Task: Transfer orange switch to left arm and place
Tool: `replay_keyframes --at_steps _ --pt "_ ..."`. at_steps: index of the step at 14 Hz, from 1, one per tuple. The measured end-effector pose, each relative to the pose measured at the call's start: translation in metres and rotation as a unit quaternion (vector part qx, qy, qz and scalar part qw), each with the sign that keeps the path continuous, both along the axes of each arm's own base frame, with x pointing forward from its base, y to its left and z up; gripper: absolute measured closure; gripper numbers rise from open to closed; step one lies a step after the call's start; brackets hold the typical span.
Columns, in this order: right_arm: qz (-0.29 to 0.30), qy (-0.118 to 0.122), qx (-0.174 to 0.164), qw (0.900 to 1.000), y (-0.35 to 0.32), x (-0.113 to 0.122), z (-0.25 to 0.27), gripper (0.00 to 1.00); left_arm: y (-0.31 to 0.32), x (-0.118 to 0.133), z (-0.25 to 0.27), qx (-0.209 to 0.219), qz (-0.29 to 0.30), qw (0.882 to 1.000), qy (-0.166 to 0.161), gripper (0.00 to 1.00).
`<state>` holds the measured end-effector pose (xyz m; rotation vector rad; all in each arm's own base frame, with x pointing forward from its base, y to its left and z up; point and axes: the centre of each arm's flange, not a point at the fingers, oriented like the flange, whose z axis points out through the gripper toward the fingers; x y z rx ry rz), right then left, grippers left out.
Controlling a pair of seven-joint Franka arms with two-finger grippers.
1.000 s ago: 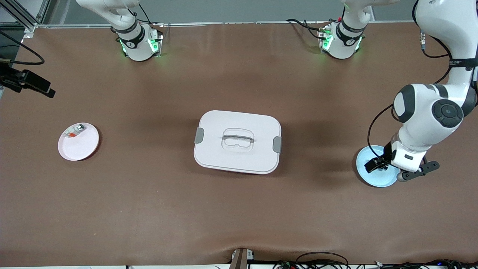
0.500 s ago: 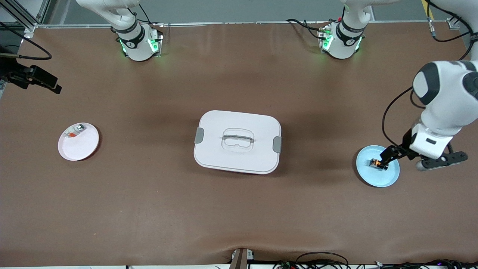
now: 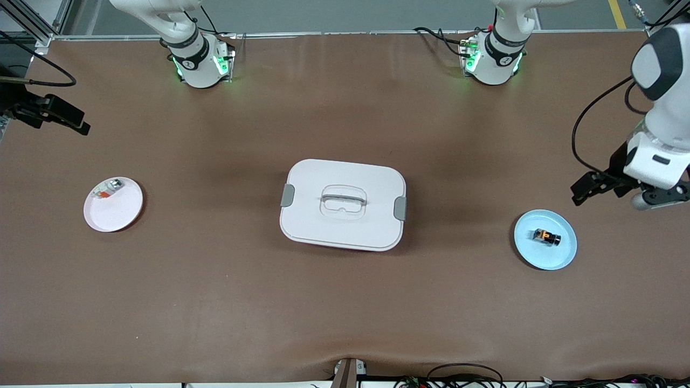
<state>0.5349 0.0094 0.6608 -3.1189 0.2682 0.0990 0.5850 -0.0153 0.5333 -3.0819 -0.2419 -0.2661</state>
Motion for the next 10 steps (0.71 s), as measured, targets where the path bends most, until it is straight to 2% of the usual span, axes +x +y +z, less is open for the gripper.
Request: replay_keyframes --at_steps 5,10 --pt "-0.002 0.005 0.001 1.0 -0.002 -0.006 -0.003 0.0 -0.029 -0.006 0.004 0.003 -0.03 0.999 0.02 0.0" --pt "-0.003 0.0 0.001 1.0 -0.002 -0.008 -0.001 0.0 -0.035 -0.016 0.019 0.007 -0.036 0.997 0.062 0.0"
